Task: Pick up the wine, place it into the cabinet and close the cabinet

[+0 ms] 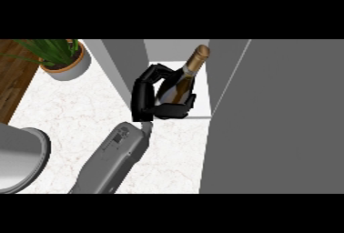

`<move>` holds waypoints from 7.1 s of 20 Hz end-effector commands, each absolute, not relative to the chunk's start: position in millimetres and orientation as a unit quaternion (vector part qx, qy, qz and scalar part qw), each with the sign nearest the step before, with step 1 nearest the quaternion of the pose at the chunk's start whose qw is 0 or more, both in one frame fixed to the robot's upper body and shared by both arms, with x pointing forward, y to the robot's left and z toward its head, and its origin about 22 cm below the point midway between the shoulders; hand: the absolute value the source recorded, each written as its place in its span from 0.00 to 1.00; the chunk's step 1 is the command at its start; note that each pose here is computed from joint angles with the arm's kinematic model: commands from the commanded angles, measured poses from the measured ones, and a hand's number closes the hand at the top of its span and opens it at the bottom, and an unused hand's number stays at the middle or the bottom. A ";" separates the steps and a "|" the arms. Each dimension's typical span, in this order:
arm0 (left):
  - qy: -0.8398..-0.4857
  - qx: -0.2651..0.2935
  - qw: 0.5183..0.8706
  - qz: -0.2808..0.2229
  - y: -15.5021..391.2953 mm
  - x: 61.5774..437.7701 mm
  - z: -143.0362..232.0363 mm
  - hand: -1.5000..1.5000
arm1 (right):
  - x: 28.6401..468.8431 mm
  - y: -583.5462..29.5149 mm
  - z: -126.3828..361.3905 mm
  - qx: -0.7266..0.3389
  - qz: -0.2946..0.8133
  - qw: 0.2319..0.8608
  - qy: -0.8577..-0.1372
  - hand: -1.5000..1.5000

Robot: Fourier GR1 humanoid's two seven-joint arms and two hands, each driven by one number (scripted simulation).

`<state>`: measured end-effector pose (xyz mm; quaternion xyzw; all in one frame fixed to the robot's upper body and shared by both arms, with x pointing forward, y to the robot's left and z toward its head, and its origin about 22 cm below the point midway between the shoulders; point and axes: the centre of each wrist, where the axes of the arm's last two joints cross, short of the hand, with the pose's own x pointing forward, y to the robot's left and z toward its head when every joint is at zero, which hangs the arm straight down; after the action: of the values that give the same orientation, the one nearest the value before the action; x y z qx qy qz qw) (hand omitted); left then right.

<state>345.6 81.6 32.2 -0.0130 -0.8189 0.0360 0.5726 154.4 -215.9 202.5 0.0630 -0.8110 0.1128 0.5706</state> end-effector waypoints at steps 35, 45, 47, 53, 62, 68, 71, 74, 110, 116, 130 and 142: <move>-0.812 0.062 0.578 0.050 94.3 431.2 43.7 1.00 | 143.1 -212.9 207.8 0.114 0.119 0.549 -0.819 0.00; -0.786 0.023 0.606 0.121 100.4 432.2 38.2 1.00 | 137.8 -207.5 204.9 0.120 0.109 0.560 -0.813 0.00; -0.789 0.026 0.601 0.124 108.0 432.5 34.1 1.00 | 141.5 -215.1 201.2 0.114 0.128 0.555 -0.814 0.00; -0.790 0.039 0.603 0.109 116.0 432.1 28.6 1.00 | 142.0 -213.2 201.9 0.118 0.114 0.550 -0.819 0.00; -0.788 0.087 0.605 0.080 125.7 429.8 20.0 0.00 | 140.9 -207.5 206.4 0.116 0.122 0.551 -0.818 0.00; -0.779 0.111 0.614 0.062 128.7 429.2 17.7 0.00 | 145.6 -205.2 199.7 0.118 0.119 0.552 -0.817 0.00; -0.780 0.119 0.612 0.048 129.4 416.9 -4.4 0.00 | 147.6 -211.1 193.4 0.119 0.109 0.548 -0.820 0.00; -0.779 0.137 0.610 0.048 128.4 422.4 5.3 0.00 | 141.2 -212.1 196.9 0.118 0.122 0.548 -0.819 0.00; -0.803 -0.001 0.588 0.095 117.4 415.9 -2.0 0.00 | 159.0 -200.1 199.8 0.136 0.120 0.548 -0.817 0.00; -0.798 -0.006 0.596 0.087 124.9 403.1 -23.2 0.00 | 147.5 -191.5 206.2 0.144 0.127 0.552 -0.812 0.00; -0.798 -0.042 0.597 0.074 77.9 345.7 -29.2 0.00 | 140.8 -198.3 205.2 0.111 0.109 0.567 -0.809 0.00; -0.806 -0.082 0.581 0.076 57.3 244.7 -18.9 0.00 | 139.5 -208.7 212.4 0.092 0.106 0.558 -0.818 0.00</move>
<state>274.7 58.8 -25.6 -0.0693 -0.8063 0.0671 0.5836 153.4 -206.0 199.2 0.0827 -0.8094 0.1054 0.5717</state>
